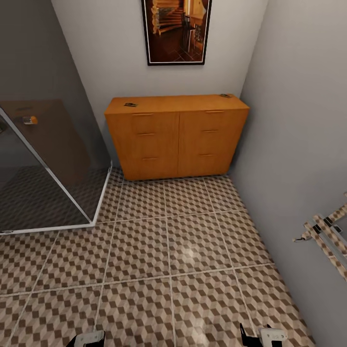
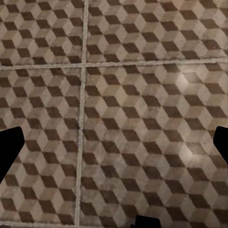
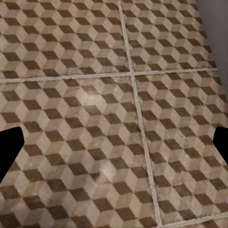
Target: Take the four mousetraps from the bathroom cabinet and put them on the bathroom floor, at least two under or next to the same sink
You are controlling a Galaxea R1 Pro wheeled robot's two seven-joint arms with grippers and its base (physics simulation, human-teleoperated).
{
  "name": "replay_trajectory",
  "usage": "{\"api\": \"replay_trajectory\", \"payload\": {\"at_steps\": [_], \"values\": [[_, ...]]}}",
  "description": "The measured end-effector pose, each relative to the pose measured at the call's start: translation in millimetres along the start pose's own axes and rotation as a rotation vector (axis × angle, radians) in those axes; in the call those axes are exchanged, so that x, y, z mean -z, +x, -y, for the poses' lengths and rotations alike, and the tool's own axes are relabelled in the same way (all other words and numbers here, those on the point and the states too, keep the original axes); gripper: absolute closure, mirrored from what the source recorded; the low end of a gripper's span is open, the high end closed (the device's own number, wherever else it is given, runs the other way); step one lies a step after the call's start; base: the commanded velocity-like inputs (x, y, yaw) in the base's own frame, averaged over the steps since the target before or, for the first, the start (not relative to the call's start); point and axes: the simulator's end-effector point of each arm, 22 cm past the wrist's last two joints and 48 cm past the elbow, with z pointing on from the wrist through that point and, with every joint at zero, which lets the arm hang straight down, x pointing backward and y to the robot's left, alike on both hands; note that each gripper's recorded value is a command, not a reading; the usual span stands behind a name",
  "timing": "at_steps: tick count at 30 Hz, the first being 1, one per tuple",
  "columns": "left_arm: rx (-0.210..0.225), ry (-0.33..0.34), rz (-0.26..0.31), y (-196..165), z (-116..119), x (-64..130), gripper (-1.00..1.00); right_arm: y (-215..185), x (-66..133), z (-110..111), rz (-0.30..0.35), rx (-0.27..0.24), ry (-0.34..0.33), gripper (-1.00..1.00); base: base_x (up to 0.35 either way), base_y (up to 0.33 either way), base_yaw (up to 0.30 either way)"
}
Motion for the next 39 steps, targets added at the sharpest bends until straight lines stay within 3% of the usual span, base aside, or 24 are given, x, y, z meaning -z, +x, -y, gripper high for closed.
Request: {"api": "replay_trajectory", "payload": {"at_steps": [39], "values": [[-0.001,-0.001,0.0,-0.1,-0.8,-0.1,-1.0,-0.3,0.0,-0.1,0.001,0.001,-0.001,-1.0,0.0,0.0,0.0]]}}
